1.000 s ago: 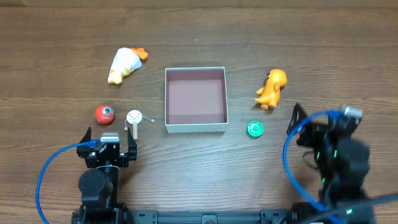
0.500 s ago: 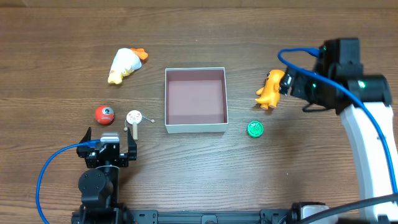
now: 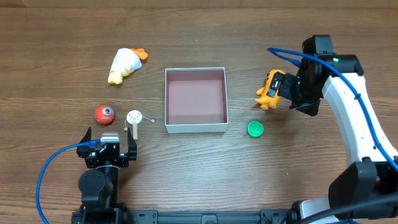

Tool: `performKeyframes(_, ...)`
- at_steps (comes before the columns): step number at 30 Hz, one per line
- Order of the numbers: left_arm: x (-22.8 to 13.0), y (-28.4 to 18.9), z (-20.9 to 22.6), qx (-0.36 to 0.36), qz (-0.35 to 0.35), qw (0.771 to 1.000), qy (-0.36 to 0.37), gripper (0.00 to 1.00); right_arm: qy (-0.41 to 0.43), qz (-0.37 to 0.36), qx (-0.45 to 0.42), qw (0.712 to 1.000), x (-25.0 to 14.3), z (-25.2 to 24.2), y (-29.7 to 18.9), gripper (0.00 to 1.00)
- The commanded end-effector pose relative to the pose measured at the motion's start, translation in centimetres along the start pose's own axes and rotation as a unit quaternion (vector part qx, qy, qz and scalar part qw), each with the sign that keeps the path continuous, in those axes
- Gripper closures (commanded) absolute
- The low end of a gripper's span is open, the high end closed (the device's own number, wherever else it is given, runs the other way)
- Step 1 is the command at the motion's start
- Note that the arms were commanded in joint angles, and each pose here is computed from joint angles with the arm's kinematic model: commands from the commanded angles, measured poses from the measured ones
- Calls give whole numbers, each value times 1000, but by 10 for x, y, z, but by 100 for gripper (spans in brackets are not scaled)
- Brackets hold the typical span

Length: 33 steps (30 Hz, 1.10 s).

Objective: Pack container
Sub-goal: 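Move the right gripper down over the green round toy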

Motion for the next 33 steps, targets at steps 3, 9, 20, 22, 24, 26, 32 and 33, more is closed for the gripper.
performKeyframes(3,2,0,-1,-4,-7,1000,9,0,-2,7,-35,999,-14,7,15,0)
performKeyframes(9,2,0,-1,-4,-7,1000,9,0,-31,-58,-117,991,-32,15,23,0)
performKeyframes(20,2,0,-1,-4,-7,1000,9,0,-40,-49,-134,989,-48,1,60,0)
performKeyframes(22,2,0,-1,-4,-7,1000,9,0,-43,-53,-128,989,-47,1,69,0)
performKeyframes(24,2,0,-1,-4,-7,1000,9,0,-48,-56,-121,990,-48,1,77,0)
performKeyframes(26,2,0,-1,-4,-7,1000,9,0,-52,-60,-116,990,-49,3,81,0)
performKeyframes(32,2,0,-1,-4,-7,1000,9,0,-60,-74,-97,991,-44,9,88,6)
performKeyframes(33,2,0,-1,-4,-7,1000,9,0,-65,-73,-96,991,-44,8,91,6)
Point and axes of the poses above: each gripper's point midway between its finger pads, its own y axis out along the fingers, its own z axis along the line the jaws close on, x = y × z, the point moved 2 cm from there along -y, back along the fingers, and after that the axes turned 13 degrees about y, right-handed, at the moved point
